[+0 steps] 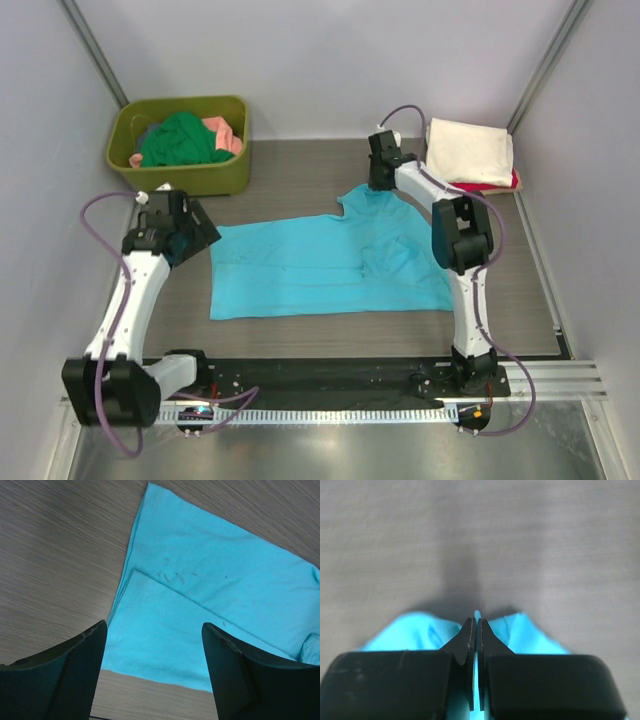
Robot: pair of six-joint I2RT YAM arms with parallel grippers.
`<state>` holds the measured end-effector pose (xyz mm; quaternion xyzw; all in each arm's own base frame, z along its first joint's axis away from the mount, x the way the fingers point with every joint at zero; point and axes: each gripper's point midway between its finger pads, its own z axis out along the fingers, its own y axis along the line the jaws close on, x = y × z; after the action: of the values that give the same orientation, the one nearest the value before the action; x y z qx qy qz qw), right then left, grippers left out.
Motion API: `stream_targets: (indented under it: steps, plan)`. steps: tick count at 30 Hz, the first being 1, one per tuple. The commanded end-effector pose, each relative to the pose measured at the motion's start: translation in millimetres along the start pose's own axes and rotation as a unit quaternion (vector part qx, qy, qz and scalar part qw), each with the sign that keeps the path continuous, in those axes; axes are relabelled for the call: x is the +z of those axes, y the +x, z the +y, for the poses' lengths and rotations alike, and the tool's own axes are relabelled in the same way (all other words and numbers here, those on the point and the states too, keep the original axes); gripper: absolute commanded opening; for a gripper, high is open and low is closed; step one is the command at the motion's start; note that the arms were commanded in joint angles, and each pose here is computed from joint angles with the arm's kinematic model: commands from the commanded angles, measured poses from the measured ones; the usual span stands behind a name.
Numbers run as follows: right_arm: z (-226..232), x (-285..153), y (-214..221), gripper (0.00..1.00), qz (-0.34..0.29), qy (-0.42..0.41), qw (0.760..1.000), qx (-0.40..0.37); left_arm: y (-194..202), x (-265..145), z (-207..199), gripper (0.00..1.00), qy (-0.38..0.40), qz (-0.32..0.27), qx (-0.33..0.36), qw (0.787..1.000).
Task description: Fold and stack the t-shirts
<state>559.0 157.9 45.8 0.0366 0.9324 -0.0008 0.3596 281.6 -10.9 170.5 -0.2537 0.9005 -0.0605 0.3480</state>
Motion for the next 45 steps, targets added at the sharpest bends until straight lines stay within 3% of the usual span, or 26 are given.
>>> stream_targets:
  steps: [1, 2, 3, 9, 14, 19, 26, 34, 39, 42, 43, 45]
  plan:
    - [17, -82, -55, 0.01, -0.08, -0.068, 0.994, 0.031, -32, 18, -15, 0.77, -0.009, -0.021, -0.048, 0.999]
    - [19, -107, -70, 0.01, -0.105, -0.085, 0.99, 0.049, -29, 38, -15, 0.77, -0.024, -0.004, -0.058, 0.998]
    - [15, -104, -48, 0.01, -0.088, -0.088, 0.991, 0.051, -30, 50, -15, 0.77, -0.031, -0.001, -0.066, 0.997]
    - [18, -141, -22, 0.01, -0.099, -0.139, 0.983, 0.069, -43, 137, -9, 0.75, -0.091, -0.01, -0.074, 0.993]
    - [18, -150, -8, 0.01, -0.088, -0.153, 0.982, 0.067, -51, 178, -12, 0.74, -0.091, -0.022, -0.048, 0.994]
    - [17, -154, 2, 0.01, -0.083, -0.159, 0.981, 0.067, -38, 216, -9, 0.71, -0.095, 0.003, -0.018, 0.995]
    - [10, -165, -2, 0.01, -0.097, -0.15, 0.982, 0.068, -33, 218, -16, 0.57, -0.071, 0.017, -0.022, 0.997]
    - [5, -165, -4, 0.01, -0.098, -0.138, 0.983, 0.071, -9, 211, -15, 0.53, -0.047, 0.041, -0.014, 0.998]
    - [4, -163, -3, 0.01, -0.097, -0.132, 0.984, 0.073, 4, 207, -13, 0.39, -0.038, 0.048, -0.02, 0.998]
    - [3, -159, -1, 0.01, -0.093, -0.128, 0.985, 0.073, 3, 206, -16, 0.21, -0.029, 0.047, -0.018, 0.998]
    - [4, -159, 0, 0.01, -0.092, -0.127, 0.985, 0.074, 3, 207, -16, 0.08, -0.029, 0.049, -0.018, 0.998]
    - [2, -158, -1, 0.01, -0.093, -0.125, 0.985, 0.074, 1, 206, -17, 0.0, -0.028, 0.046, -0.018, 0.998]
